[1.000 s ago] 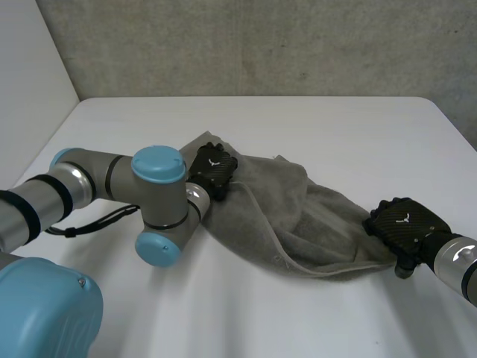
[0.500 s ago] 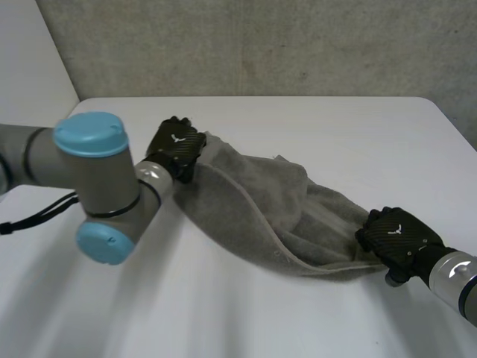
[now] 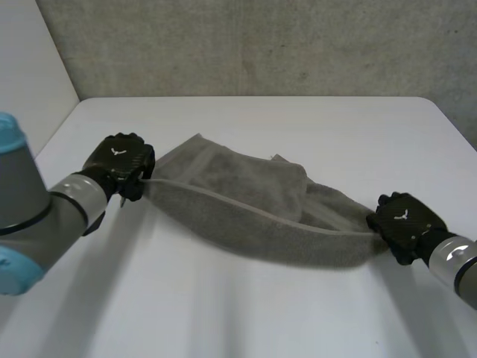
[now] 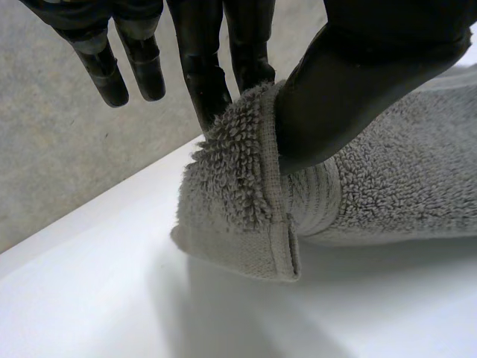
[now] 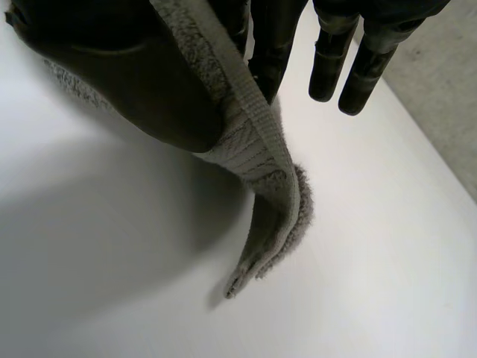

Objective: Fold the towel.

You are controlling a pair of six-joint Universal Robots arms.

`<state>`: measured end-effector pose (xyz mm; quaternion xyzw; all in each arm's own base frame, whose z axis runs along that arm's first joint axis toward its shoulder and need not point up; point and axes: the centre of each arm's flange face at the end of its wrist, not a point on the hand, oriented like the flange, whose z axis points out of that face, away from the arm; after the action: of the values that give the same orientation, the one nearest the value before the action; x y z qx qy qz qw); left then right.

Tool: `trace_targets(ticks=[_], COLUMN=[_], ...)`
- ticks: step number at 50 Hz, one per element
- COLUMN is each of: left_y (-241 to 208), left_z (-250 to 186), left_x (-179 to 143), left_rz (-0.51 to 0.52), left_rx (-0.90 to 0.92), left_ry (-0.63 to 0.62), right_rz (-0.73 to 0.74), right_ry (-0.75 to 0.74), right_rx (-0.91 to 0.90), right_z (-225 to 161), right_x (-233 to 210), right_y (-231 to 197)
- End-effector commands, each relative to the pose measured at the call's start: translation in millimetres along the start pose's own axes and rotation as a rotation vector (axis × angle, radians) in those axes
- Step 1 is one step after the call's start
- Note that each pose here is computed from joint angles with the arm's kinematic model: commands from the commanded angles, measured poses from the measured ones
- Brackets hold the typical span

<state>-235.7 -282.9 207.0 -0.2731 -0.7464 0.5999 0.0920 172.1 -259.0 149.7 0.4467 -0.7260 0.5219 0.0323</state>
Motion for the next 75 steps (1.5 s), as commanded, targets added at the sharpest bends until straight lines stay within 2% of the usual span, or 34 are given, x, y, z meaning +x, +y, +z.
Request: trace_targets(ticks=[1, 8, 18, 24, 28, 30, 31, 32, 33, 34, 35, 36, 37, 38, 39, 41, 44, 46, 47, 48, 51, 53, 56, 58, 59, 60, 63, 64, 66, 71, 75], left_y=[-24.6, -50.6, -66.9, -59.2, -71.5, -78.8, -90.5, -90.7, -109.5, -132.8, -133.0, -157.2, -157.4, -178.6, -195.2, -209.6, -227.3, -225.8, -219.1, -219.0, -192.7, -158.4, -138.7, -99.5, -99.3, -80.3, -40.1, -39.9, -4.0, 20.7, 8.9], left_z=[-37.8, -68.8, -78.6, -31.6, 13.2, 30.1, 44.4, 44.5, 52.6, 54.7, 54.7, 51.5, 51.5, 45.4, 38.7, 29.1, 9.2, 5.8, 6.2, 6.2, 15.1, 25.1, 29.8, 36.0, 36.0, 36.8, 38.0, 38.0, 35.2, 21.9, 4.4], left_x=[-1.1, -7.8, -21.5, -32.9, -38.4, -42.8, -48.4, -48.4, -56.4, -64.5, -64.5, -72.2, -72.3, -78.0, -82.7, -86.7, -90.6, -89.9, -89.9, -89.9, -84.4, -71.9, -65.1, -52.4, -52.3, -47.0, -35.1, -35.0, -21.3, -6.5, -6.6], left_rz=[-0.014, -0.018, 0.001, 0.016, 0.049, 0.059, 0.075, 0.075, 0.099, 0.112, 0.112, 0.125, 0.126, 0.136, 0.144, 0.152, 0.167, 0.169, 0.173, 0.173, 0.179, 0.173, 0.167, 0.146, 0.146, 0.133, 0.111, 0.111, 0.133, 0.189, 0.196], left_rx=[0.032, 0.095, 0.159, 0.185, 0.284, 0.323, 0.377, 0.378, 0.448, 0.529, 0.53, 0.612, 0.612, 0.686, 0.748, 0.803, 0.872, 0.874, 0.857, 0.856, 0.785, 0.7, 0.656, 0.566, 0.565, 0.516, 0.407, 0.407, 0.309, 0.236, 0.234], left_ry=[0.056, 0.029, -0.027, -0.025, -0.023, -0.033, -0.047, -0.047, -0.08, -0.121, -0.122, -0.172, -0.173, -0.218, -0.253, -0.275, -0.286, -0.269, -0.252, -0.251, -0.187, -0.103, -0.065, -0.008, -0.008, 0.01, 0.04, 0.04, 0.084, 0.14, 0.138], right_rz=[0.0, 0.023, -0.009, -0.117, -0.171, -0.231, -0.231, -0.257, -0.28, -0.28, -0.301, -0.302, -0.298, -0.278, -0.278, -0.246, -0.237, -0.24, -0.24, -0.239, -0.235, -0.24, -0.259, -0.27, -0.277, -0.274, -0.272, -0.261, -0.248, -0.22, -0.191], right_ry=[-0.013, 0.024, 0.003, -0.055, -0.022, 0.126, 0.127, 0.232, 0.357, 0.358, 0.489, 0.491, 0.6, 0.683, 0.684, 0.715, 0.67, 0.537, 0.536, 0.475, 0.373, 0.342, 0.296, 0.282, 0.268, 0.246, 0.221, 0.183, 0.147, 0.089, 0.069], right_rx=[0.084, 0.188, 0.246, 0.316, 0.349, 0.4, 0.4, 0.446, 0.509, 0.51, 0.598, 0.599, 0.682, 0.772, 0.773, 0.897, 0.899, 0.847, 0.847, 0.821, 0.765, 0.733, 0.649, 0.601, 0.551, 0.511, 0.476, 0.444, 0.415, 0.353, 0.336], right_z=[-29.2, -67.2, -69.1, -28.4, -1.0, 22.5, 22.6, 28.3, 26.5, 26.5, 15.0, 14.9, -0.9, -21.1, -21.3, -44.3, -42.0, -23.8, -23.7, -16.9, -3.0, 3.4, 14.2, 17.5, 21.8, 24.2, 27.2, 30.4, 32.9, 28.4, 11.8], right_x=[14.4, 39.8, 56.7, 56.1, 57.8, 81.0, 81.1, 100.4, 123.9, 124.1, 146.2, 146.4, 163.7, 176.6, 176.7, 185.5, 183.3, 169.9, 169.8, 159.1, 136.8, 126.3, 109.1, 102.8, 97.1, 89.6, 80.7, 70.1, 61.0, 50.2, 56.1], right_y=[-34.0, -74.3, -98.0, -117.1, -132.0, -153.6, -153.7, -168.8, -188.9, -189.1, -214.1, -214.4, -235.5, -253.5, -253.7, -268.2, -261.9, -235.6, -235.5, -223.1, -197.6, -185.3, -157.0, -141.2, -123.9, -109.1, -94.2, -79.6, -66.3, -41.3, -41.9])
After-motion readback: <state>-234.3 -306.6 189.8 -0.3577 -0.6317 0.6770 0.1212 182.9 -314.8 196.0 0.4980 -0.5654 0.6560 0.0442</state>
